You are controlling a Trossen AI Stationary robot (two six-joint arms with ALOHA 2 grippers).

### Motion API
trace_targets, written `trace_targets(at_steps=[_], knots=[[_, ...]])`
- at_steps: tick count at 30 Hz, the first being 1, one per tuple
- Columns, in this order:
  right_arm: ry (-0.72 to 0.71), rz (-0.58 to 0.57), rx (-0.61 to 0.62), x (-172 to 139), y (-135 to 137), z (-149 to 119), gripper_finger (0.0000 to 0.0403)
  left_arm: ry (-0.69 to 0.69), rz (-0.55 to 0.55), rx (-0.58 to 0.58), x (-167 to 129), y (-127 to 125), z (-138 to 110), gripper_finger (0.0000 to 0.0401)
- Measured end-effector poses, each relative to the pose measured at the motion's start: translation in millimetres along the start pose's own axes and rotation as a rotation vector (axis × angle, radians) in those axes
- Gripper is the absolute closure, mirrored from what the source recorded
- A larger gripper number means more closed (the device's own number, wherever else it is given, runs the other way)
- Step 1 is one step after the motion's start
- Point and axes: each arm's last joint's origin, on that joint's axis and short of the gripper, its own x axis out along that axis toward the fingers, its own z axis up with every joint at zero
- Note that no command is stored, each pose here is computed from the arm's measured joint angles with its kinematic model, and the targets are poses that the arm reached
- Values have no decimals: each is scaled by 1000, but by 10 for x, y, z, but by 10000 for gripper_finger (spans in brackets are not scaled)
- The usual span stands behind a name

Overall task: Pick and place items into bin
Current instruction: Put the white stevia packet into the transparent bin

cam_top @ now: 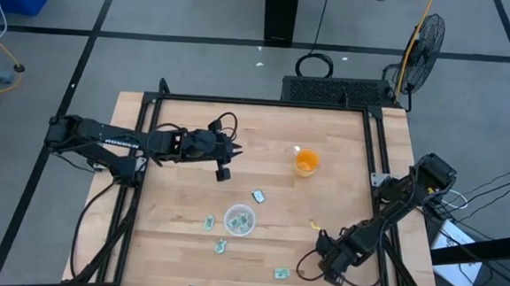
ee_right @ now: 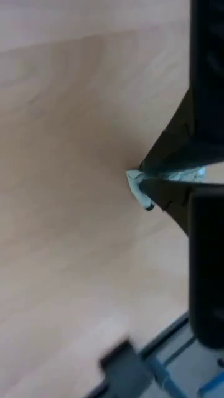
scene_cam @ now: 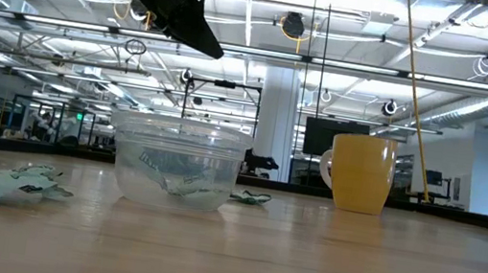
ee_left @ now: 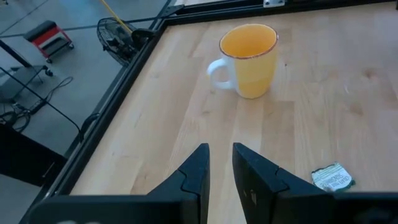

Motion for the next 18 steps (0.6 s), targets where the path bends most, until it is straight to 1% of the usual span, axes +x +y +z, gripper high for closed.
trace_targets(at_steps=[2, 5, 8, 11, 14, 18], knots=[[-36, 29, 1, -3, 26, 36, 397, -2, 1, 0, 0, 1, 2, 325], [-106, 80, -6, -19, 66, 123, 392, -2, 19, -2, 5, 19, 2, 325], [-193, 97, -56, -58, 64, 246, 396, -9, 48, -8, 10, 49, 9, 325], [-251, 70, -117, -121, -14, 417, 400, -28, 74, -6, 14, 80, 29, 325], [-337, 21, -161, -204, -129, 630, 399, -38, 89, 38, 16, 95, 42, 325], [-471, -31, -251, -326, -297, 986, 401, -46, 94, 97, 15, 96, 52, 325]])
